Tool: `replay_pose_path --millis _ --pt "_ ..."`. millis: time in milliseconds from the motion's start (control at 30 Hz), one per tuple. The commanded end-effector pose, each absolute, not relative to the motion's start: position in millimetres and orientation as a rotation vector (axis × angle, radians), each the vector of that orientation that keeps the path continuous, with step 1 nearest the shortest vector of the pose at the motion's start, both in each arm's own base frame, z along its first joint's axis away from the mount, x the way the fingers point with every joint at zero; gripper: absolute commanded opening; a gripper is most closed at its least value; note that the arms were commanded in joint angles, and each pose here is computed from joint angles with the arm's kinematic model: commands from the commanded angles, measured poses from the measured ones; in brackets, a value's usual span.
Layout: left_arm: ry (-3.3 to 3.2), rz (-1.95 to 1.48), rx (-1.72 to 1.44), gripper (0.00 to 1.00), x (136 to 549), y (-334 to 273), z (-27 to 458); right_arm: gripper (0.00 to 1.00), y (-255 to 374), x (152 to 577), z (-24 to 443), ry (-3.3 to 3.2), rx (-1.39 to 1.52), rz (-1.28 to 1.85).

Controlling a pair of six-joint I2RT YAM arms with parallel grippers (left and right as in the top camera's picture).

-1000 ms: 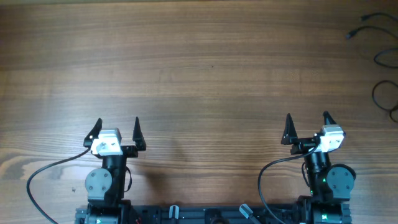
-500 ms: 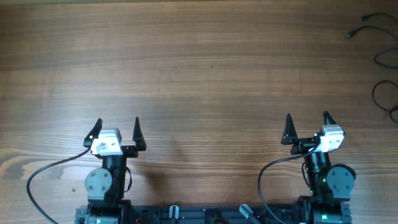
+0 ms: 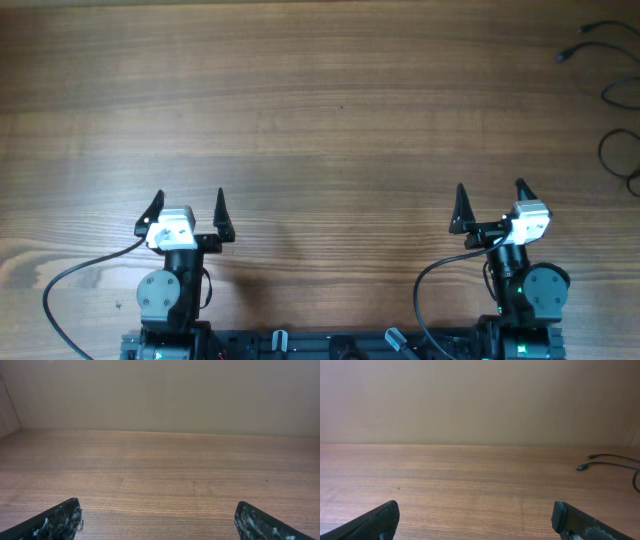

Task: Untangle cables

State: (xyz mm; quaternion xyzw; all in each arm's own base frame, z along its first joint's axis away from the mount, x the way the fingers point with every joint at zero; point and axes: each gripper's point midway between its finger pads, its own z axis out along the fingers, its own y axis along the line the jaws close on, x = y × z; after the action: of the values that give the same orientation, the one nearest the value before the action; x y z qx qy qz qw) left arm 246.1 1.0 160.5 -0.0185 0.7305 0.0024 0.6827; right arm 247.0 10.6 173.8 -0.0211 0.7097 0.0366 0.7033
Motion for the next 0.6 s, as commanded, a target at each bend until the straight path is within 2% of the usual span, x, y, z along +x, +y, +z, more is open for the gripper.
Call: replay_pose_path --millis 0,567 --pt "1.632 0.023 -0.041 1.0 246.0 3.4 159.7 1.0 9.9 246.3 176.1 1.566 -0.036 0.079" --pt "1.632 0.023 -0.041 1.0 246.0 3.4 159.7 1.0 8.6 246.3 175.7 1.567 -0.032 0.072"
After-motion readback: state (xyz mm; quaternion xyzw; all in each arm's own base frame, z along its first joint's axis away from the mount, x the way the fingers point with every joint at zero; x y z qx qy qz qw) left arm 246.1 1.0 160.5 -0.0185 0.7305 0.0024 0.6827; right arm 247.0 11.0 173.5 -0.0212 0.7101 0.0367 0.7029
